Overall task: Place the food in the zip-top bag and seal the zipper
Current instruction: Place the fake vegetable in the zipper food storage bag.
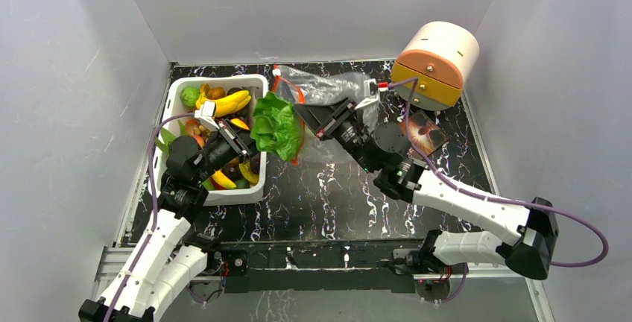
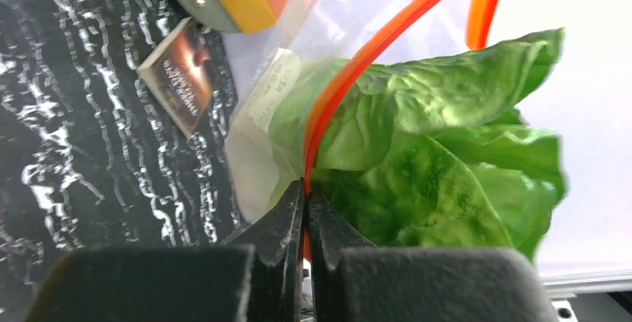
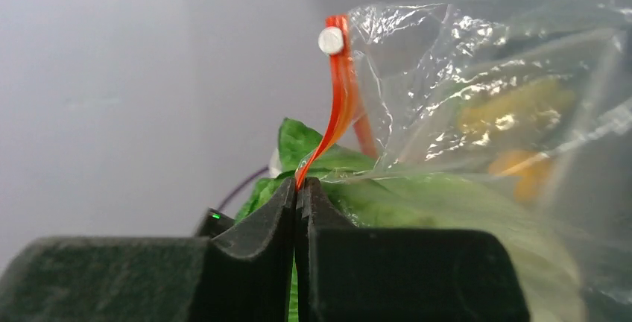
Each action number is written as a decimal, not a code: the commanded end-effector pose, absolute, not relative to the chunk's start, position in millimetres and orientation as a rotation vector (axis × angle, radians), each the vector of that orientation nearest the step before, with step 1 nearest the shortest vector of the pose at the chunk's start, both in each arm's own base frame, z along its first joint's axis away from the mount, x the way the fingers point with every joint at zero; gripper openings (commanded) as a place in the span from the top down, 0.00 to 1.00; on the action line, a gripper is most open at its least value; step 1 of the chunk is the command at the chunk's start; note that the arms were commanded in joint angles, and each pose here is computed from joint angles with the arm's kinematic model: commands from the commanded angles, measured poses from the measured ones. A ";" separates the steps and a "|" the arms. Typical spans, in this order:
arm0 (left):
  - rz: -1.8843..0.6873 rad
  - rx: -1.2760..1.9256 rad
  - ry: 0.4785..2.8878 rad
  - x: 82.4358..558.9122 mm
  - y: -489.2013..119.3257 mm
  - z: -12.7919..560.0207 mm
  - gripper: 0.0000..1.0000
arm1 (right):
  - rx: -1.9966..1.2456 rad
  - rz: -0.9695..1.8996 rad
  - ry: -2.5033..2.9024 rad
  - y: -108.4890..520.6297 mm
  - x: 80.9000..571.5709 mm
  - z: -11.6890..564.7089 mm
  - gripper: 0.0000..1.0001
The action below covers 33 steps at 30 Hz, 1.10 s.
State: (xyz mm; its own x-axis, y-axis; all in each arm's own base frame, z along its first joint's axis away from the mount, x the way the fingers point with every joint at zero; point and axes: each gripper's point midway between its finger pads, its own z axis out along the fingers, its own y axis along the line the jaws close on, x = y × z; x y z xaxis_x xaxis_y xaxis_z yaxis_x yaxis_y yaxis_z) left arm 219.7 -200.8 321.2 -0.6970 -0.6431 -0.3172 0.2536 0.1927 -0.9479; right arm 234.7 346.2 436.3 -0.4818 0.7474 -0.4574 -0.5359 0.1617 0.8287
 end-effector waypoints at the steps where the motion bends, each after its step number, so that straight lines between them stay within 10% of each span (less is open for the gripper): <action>1: -1.497 -0.294 1.860 221.8 -203.5 311.5 1.00 | 0.195 1.163 1.560 310.2 250.0 364.4 1.00; 29: -1.396 0.275 1.958 208.3 -223.5 315.0 1.00 | 0.076 0.919 1.728 284.2 247.9 324.3 1.00; 33: -1.407 0.284 1.921 206.7 -223.7 319.7 0.87 | 0.021 0.921 1.692 280.6 242.7 336.3 1.00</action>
